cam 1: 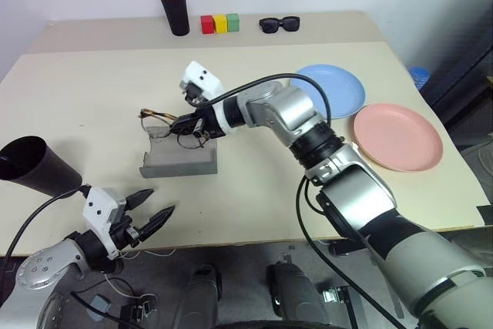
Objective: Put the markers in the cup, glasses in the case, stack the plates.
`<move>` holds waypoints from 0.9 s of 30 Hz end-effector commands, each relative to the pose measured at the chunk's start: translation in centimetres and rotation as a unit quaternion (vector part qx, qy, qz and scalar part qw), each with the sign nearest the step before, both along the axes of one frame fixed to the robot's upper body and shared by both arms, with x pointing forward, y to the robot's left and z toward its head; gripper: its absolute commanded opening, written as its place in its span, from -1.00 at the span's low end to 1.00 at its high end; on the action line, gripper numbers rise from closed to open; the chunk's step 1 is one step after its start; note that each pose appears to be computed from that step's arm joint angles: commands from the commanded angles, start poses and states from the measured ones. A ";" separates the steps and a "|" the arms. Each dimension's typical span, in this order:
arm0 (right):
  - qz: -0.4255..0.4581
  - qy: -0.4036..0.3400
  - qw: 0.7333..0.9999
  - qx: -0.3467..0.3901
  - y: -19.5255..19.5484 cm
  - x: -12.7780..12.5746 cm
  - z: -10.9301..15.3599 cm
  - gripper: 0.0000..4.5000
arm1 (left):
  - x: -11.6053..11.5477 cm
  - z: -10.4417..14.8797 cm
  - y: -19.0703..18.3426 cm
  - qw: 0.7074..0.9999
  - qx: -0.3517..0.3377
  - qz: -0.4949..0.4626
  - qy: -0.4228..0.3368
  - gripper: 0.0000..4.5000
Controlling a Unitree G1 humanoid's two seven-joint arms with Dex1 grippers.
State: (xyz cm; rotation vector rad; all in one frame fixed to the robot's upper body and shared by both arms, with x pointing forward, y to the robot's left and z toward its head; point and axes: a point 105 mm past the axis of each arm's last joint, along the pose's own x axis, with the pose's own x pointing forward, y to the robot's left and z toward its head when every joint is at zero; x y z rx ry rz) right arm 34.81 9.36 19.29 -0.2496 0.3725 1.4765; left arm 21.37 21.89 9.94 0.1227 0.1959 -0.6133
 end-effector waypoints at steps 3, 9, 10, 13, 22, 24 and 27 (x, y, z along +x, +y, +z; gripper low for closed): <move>0.017 -0.022 0.999 -0.044 0.2 0.6 -1.8 -0.98 | -0.1 2.0 -0.1 0.999 0.003 0.005 -0.034 0.52; 0.028 -0.009 0.998 -0.063 -0.2 0.7 -2.8 -0.98 | -0.1 2.0 -0.4 1.000 0.005 0.006 -0.029 0.52; 0.028 -0.008 0.998 -0.063 -0.3 0.7 -2.8 -0.98 | -0.1 2.0 -0.5 1.000 0.005 0.006 -0.028 0.52; 0.034 -0.006 0.997 -0.062 -0.3 0.7 -2.8 -0.68 | 0.3 2.1 -0.7 1.000 0.005 0.004 -0.030 0.52; 0.002 -0.083 0.996 0.030 -1.6 2.4 2.4 0.10 | 2.2 3.5 -0.4 0.998 -0.017 0.036 -0.050 0.52; -0.012 -0.110 0.993 0.042 -2.7 2.9 3.1 0.12 | 3.2 4.2 -0.4 0.997 -0.028 0.049 -0.055 0.40; -0.035 -0.158 0.984 0.073 -5.8 3.1 3.6 0.13 | 5.4 5.8 -0.9 0.995 -0.030 0.062 -0.071 -0.08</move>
